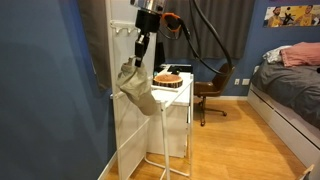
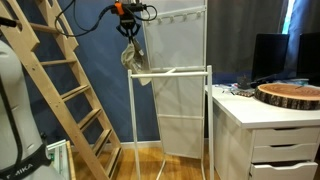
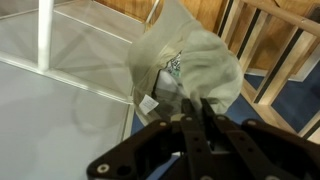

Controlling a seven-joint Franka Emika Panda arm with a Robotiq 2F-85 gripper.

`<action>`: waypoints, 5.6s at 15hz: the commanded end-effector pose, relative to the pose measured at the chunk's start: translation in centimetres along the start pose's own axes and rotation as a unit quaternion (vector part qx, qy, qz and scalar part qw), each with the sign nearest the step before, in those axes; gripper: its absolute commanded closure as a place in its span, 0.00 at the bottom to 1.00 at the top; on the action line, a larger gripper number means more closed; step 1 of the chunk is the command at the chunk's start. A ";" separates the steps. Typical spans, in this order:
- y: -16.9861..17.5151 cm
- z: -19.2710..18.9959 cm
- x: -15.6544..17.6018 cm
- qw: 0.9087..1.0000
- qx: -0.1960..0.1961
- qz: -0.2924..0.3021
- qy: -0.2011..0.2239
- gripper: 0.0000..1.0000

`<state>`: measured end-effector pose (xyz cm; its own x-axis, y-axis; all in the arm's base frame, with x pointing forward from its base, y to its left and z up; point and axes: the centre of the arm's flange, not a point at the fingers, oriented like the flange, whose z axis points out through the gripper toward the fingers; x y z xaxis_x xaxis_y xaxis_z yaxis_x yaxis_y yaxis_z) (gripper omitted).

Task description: Remove the cap hooked on the left rail and hang it on far left hanging hooks of the clothes hanging rack

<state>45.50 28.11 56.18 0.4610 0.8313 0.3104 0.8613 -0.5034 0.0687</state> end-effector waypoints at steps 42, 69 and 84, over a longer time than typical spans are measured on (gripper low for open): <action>9.9 -4.8 10.0 0.984 -0.148 -0.095 0.016 0.85; 8.9 -8.0 10.4 0.985 -0.163 -0.049 0.018 0.28; 4.8 -14.9 7.2 0.986 -0.158 -0.026 0.038 0.00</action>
<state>53.41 29.27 70.71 0.3669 0.8602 0.3543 0.7769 -0.4928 0.3919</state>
